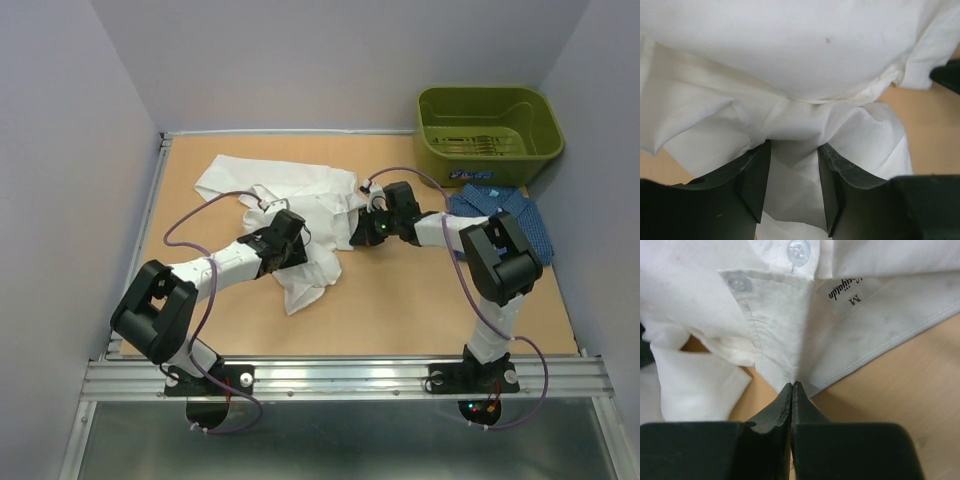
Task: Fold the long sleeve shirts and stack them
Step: Flatten the shirt out
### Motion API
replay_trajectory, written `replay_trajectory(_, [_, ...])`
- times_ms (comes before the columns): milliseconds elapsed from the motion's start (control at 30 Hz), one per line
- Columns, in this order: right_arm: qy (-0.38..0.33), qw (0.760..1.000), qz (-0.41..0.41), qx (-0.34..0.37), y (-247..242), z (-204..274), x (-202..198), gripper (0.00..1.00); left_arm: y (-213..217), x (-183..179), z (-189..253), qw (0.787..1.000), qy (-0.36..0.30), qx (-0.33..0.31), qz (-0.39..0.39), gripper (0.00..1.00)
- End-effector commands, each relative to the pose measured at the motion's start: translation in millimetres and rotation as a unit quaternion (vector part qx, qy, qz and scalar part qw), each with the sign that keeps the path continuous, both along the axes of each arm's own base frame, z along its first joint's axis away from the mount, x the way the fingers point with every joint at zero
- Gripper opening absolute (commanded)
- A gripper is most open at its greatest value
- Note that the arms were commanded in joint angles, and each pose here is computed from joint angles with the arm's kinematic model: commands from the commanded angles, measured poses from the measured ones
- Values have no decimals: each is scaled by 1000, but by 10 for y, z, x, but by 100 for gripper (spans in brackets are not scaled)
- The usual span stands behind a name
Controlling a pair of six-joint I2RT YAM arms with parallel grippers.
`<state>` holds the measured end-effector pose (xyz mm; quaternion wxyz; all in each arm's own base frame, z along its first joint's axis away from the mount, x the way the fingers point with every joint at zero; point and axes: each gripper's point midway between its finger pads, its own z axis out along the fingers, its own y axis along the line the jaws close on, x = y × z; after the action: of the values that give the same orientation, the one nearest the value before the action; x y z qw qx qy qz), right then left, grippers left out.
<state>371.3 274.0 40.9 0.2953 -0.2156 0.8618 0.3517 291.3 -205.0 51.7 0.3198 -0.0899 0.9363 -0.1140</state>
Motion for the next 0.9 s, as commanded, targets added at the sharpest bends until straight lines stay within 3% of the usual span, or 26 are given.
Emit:
replay_trajectory(0, [-44,999,-5,10,-47,283,-60,1,244,171,62,999,-24,26,13,52])
replay_trajectory(233, [-44,998,-37,38,-182,621,-364,1,739,368,313,994,-53,72,55,48])
replay_trajectory(467, [-95,989,-97,55,-424,1418,-545,1,1336,467,703,980,-99,135,103,47])
replay_trajectory(633, [-146,975,-156,63,-597,2006,-473,1,1705,635,927,973,-124,131,144,44])
replay_trajectory(733, [-152,971,-172,60,-619,2174,-399,1,1666,679,1135,975,-130,107,142,46])
replay_trajectory(867, [-140,972,-180,49,-633,2129,-358,1,1334,493,1234,985,-136,-1,108,61])
